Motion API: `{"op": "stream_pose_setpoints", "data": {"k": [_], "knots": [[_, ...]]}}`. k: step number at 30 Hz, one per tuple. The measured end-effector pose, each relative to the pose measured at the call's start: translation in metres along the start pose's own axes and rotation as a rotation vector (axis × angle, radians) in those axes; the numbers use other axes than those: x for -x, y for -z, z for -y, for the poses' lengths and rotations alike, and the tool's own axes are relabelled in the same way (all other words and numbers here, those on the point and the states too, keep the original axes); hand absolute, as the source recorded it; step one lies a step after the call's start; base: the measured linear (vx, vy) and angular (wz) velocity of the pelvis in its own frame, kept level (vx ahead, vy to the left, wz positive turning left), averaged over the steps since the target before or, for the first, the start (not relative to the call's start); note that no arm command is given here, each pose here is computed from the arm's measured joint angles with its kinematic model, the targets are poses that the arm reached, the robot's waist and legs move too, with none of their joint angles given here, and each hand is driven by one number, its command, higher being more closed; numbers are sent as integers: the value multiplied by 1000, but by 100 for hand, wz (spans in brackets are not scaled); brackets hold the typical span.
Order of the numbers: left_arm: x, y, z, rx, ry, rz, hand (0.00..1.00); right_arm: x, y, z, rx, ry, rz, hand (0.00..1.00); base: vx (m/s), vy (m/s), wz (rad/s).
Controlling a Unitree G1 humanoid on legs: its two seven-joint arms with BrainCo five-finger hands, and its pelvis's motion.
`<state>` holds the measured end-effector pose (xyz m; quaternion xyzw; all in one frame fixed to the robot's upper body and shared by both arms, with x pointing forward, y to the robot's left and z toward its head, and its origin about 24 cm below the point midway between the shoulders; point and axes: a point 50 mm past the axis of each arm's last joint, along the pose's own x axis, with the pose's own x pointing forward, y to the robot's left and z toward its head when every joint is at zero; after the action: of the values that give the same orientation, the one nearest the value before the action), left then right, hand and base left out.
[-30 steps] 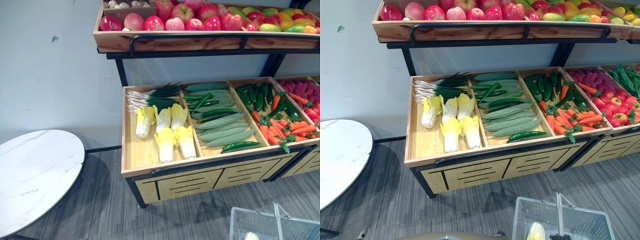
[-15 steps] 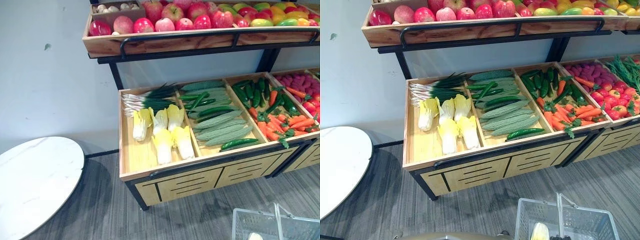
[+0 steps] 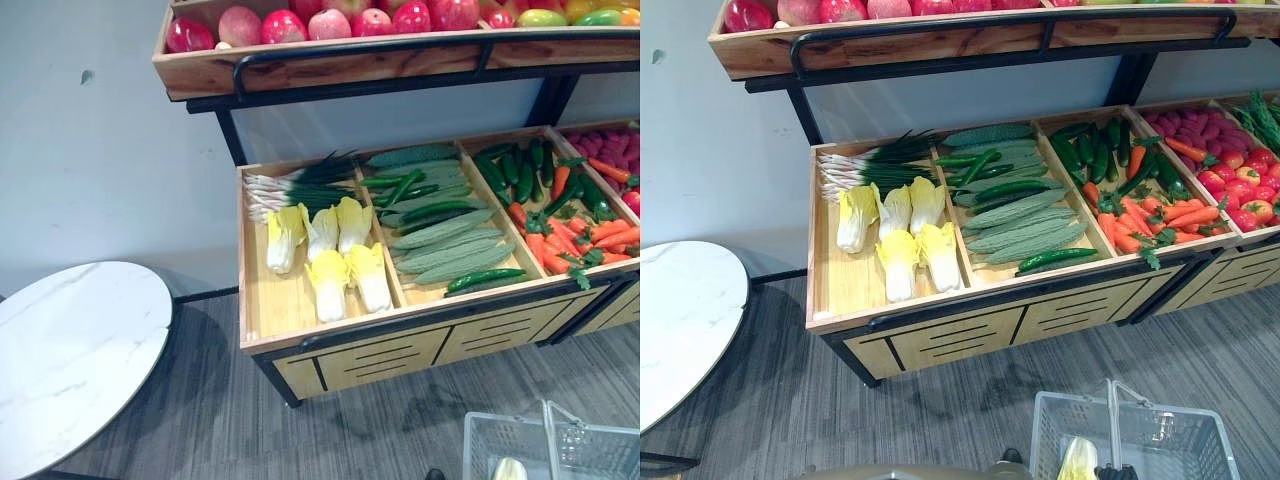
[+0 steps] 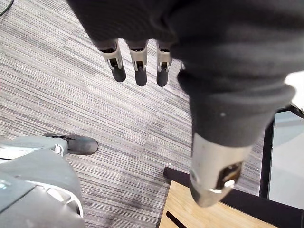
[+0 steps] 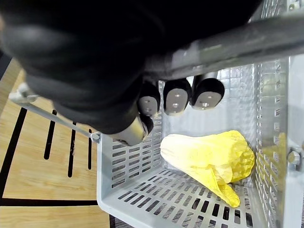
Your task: Pick vegetable in the basket
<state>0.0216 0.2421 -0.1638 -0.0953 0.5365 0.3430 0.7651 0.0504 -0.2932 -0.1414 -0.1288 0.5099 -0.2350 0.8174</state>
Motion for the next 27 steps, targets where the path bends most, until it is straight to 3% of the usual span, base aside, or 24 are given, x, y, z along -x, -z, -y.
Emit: {"op": "stream_pose_setpoints", "data": {"k": [12,27], "knots": [[-2,-12,-3,-72,-2,65,0,-2,-18,-11,88,-93,93,100,8,-3,3],[-1,-21,12,-123,61,122,0,-6,-32,-3,77,-44,132,100,-13,11,-13]]}}
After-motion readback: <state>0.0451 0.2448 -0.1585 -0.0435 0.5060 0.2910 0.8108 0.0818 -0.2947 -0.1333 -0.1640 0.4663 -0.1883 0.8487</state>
